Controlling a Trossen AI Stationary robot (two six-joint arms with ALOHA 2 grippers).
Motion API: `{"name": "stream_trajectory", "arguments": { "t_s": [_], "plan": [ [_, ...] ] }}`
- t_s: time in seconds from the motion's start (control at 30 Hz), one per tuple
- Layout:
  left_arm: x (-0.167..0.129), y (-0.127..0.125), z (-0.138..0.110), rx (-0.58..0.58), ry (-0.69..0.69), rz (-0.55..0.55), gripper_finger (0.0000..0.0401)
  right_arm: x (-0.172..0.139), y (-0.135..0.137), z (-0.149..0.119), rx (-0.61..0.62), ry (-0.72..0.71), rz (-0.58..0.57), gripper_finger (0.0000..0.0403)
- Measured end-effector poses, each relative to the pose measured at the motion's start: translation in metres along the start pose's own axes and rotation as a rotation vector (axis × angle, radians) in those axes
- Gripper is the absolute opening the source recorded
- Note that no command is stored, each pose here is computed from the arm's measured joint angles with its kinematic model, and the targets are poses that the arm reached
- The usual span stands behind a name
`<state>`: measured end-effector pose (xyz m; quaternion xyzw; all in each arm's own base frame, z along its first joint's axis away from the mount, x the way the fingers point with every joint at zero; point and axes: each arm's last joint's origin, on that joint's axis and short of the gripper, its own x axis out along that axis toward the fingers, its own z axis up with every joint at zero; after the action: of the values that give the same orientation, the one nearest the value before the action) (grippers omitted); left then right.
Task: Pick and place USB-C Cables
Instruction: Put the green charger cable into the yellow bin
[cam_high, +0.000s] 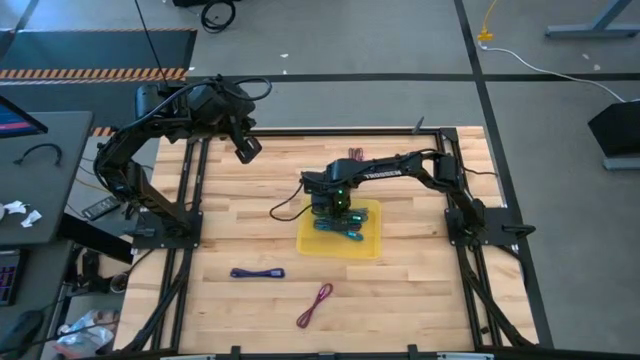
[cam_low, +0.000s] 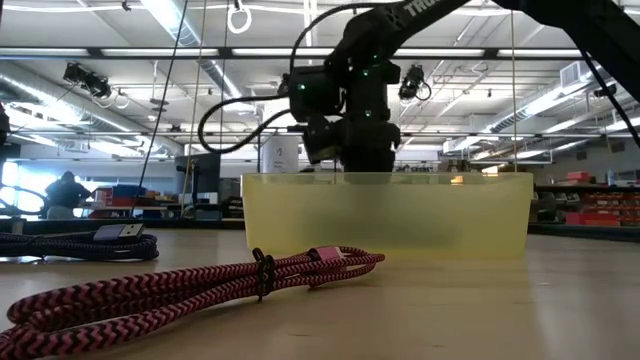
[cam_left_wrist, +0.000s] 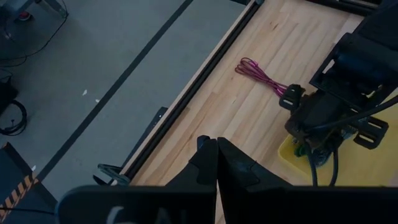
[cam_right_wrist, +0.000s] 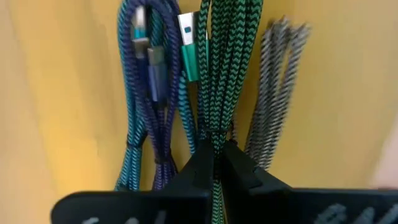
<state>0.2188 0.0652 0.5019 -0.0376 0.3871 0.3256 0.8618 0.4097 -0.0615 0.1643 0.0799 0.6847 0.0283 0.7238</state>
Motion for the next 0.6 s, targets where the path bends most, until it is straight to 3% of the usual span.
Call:
{"name": "stream_trajectory", "arguments": {
  "t_s": [0.23,0.6],
  "plan": [
    [0.0,0.0,0.0,0.003,0.001,0.0,0.0005,0.016,-0.001,-0.012,0.009,0.04,0.009,0.0012],
    [0.0,0.0,0.0,0.002,0.0,0.0,0.0005,0.014,0.0,-0.012,0.004,0.022,0.003,0.0012]
  ]
}}
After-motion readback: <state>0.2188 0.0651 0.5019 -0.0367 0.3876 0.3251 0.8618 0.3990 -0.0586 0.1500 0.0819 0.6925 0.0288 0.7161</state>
